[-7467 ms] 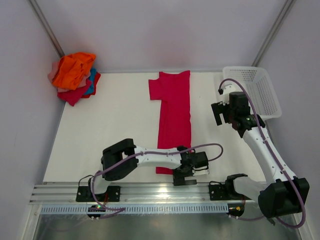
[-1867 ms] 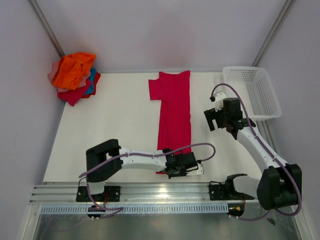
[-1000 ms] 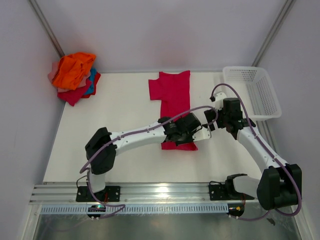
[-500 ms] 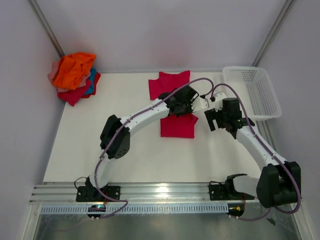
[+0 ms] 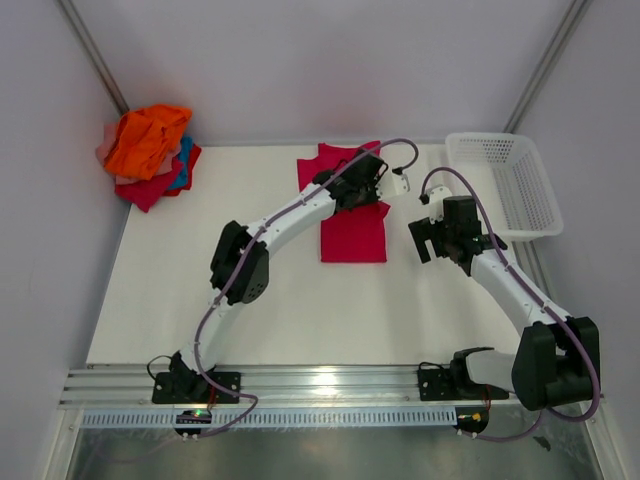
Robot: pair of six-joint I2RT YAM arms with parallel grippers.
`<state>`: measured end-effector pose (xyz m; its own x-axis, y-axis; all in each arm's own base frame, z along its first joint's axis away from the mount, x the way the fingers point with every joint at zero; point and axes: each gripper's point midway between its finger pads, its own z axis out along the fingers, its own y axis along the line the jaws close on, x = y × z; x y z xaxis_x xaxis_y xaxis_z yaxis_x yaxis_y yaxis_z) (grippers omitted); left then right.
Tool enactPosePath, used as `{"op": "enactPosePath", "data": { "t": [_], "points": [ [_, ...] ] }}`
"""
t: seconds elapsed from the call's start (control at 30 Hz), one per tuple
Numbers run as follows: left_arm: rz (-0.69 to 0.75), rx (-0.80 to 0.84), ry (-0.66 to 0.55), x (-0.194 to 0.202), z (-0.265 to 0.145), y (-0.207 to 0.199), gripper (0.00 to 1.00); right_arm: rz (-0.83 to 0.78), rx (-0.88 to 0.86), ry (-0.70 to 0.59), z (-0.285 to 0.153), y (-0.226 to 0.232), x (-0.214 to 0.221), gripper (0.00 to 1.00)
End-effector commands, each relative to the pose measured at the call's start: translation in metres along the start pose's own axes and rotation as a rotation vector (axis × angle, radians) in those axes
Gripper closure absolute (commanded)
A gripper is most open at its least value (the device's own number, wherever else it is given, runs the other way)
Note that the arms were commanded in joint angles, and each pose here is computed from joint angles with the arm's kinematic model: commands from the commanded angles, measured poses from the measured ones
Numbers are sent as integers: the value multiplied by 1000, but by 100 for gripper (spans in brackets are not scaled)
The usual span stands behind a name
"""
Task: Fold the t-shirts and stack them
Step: Fold the folded rectangular tshirt in 1/3 of the way
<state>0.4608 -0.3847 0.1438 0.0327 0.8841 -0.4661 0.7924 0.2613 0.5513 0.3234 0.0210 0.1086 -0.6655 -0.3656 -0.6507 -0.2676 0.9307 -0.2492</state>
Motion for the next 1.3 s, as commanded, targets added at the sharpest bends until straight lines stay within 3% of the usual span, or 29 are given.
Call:
{"op": "enactPosePath", "data": {
  "t": [0.0,0.53,0.97,1.0,1.03,1.1,1.13,1.17,1.27],
  "points": [
    [12,-93,-46,-11,10,29,100,17,31,-62,-4,-8,-23,1],
    [-14,-198,-11,18,63,59,100,21,17,-52,-2,-5,-23,1],
    [-9,-151,-8,34,91,42,99,19,2,-31,3,-2,-20,1],
    [-17,-134,-13,35,92,39,96,19,4,-30,3,-2,-20,1],
    [-17,-104,-4,37,90,33,77,19,4,-27,3,-3,-19,1],
    [-21,-70,10,42,91,22,24,18,-1,-24,4,-1,-18,1],
    [-33,-75,9,41,87,23,5,18,-1,-25,4,-2,-19,1],
    [-38,-65,30,48,88,17,1,18,-1,-24,3,-1,-19,1],
    [-106,-44,28,48,76,12,1,20,-2,-26,4,-1,-19,1]
  ]
}}
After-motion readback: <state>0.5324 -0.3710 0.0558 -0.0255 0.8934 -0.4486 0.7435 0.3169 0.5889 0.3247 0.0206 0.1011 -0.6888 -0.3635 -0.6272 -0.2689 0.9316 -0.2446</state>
